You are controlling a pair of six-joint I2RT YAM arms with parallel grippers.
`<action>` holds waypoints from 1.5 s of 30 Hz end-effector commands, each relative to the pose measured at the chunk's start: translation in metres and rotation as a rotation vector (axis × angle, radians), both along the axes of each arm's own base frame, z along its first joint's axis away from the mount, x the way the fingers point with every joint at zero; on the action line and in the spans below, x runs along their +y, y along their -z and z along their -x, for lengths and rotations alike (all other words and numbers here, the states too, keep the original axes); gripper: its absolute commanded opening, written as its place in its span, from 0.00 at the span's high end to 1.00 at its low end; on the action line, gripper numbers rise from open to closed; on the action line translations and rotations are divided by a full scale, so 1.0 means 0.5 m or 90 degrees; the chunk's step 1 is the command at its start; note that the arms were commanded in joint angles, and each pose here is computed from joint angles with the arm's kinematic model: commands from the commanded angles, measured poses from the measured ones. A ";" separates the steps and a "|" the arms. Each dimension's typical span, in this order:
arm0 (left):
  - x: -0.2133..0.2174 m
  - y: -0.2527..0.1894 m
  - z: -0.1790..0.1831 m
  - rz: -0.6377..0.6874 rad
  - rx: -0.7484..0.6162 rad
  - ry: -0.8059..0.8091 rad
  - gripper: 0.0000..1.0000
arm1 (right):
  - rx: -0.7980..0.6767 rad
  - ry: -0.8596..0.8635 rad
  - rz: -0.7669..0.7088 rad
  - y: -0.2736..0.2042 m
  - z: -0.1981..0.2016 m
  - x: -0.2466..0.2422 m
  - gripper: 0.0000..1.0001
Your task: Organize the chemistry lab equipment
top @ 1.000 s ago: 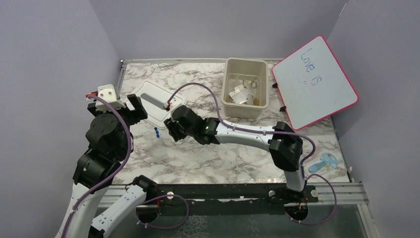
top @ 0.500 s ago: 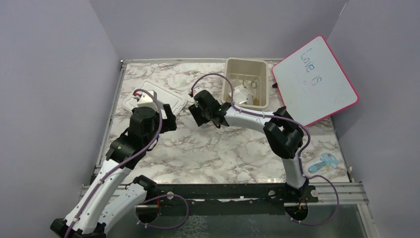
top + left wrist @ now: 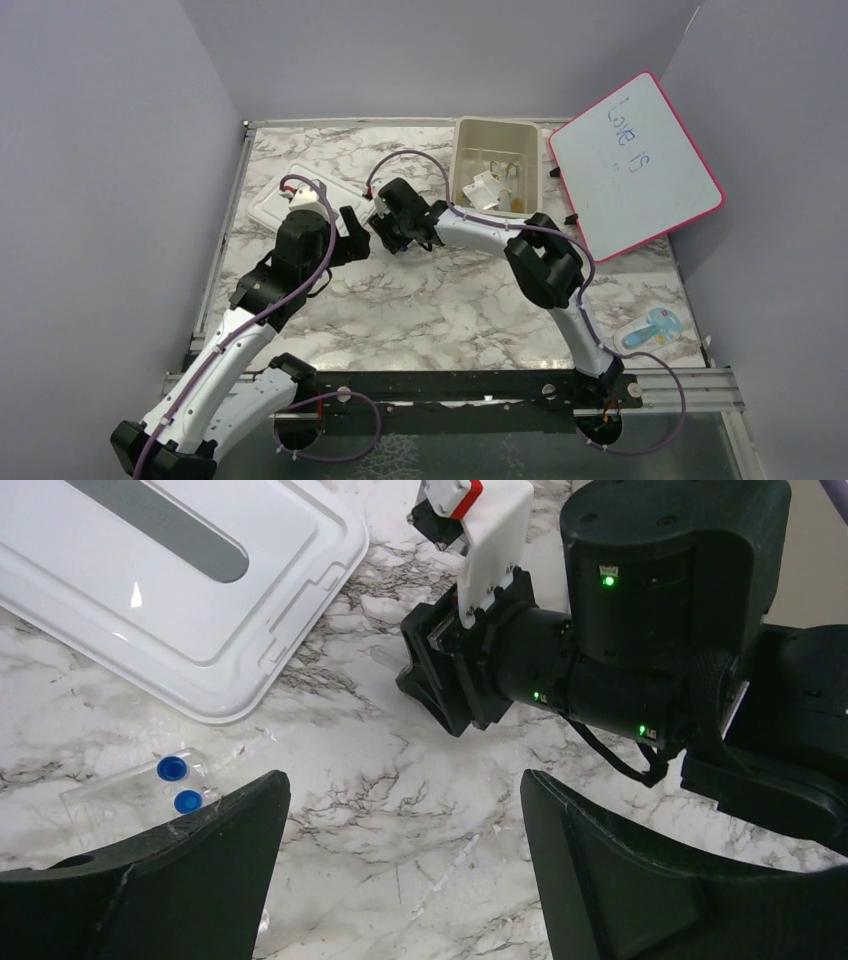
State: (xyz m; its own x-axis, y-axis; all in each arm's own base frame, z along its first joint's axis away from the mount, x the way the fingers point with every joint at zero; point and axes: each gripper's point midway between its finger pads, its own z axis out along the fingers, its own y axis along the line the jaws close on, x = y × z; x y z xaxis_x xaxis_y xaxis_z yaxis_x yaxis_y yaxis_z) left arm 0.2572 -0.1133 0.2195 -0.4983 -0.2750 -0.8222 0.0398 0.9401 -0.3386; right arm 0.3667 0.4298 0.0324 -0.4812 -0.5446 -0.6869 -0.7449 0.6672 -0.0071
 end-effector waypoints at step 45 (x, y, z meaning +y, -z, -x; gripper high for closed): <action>-0.195 -0.166 0.014 0.346 -0.203 0.265 0.33 | 0.220 0.179 -0.861 -0.578 0.163 -0.056 0.81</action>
